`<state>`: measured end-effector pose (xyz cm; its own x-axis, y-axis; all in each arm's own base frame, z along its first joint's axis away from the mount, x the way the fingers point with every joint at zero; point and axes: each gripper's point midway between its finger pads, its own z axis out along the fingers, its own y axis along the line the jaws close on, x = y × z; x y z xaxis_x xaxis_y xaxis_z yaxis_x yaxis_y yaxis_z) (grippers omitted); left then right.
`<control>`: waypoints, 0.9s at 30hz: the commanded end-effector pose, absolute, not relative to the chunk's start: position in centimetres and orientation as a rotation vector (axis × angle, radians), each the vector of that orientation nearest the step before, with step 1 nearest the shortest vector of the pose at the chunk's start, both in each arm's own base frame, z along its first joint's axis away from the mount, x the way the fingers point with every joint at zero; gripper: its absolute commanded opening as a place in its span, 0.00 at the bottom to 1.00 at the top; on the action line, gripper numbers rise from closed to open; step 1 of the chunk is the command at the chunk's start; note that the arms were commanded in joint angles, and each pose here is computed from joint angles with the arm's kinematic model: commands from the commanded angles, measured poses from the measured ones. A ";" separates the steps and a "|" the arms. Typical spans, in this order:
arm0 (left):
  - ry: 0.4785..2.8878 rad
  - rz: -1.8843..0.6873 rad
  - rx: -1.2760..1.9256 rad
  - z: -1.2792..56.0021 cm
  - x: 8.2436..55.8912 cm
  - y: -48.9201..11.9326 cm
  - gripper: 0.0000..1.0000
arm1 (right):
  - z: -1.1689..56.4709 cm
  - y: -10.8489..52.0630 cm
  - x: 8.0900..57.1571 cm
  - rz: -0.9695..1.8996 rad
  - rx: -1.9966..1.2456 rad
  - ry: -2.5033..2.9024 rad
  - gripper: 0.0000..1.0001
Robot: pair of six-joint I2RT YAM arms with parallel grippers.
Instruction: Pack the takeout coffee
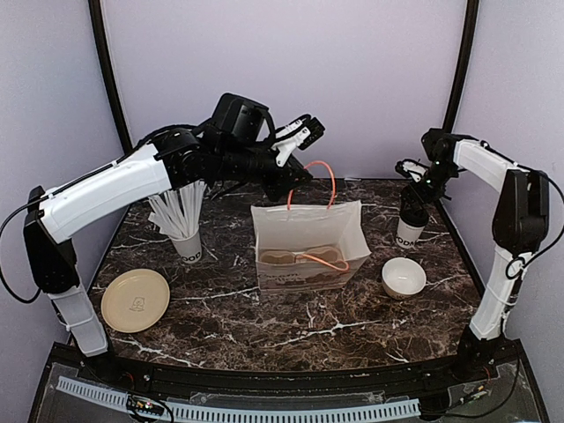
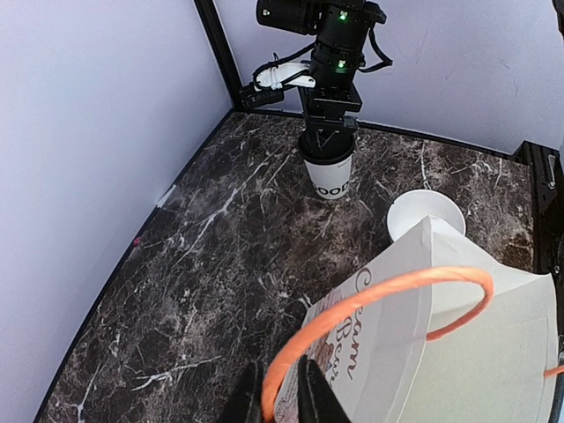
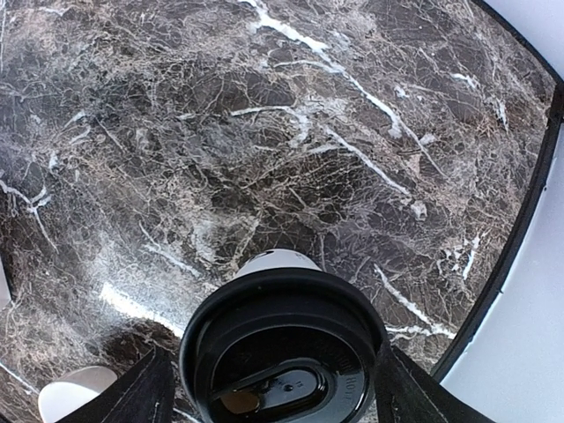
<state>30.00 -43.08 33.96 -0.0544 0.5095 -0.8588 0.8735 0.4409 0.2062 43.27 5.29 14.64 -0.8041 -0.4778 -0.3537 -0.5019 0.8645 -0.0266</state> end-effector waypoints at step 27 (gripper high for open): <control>1.695 -0.460 1.182 35.2 30.5 -42.6 0.24 | 12.3 3.7 41.2 0.085 -0.773 2.877 0.77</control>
<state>30.58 -42.99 33.34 -0.0656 0.5196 -0.8519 0.8673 0.4519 0.2088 42.54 4.23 13.56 -0.8373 -0.4854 -0.2518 -0.4992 0.8664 -0.0105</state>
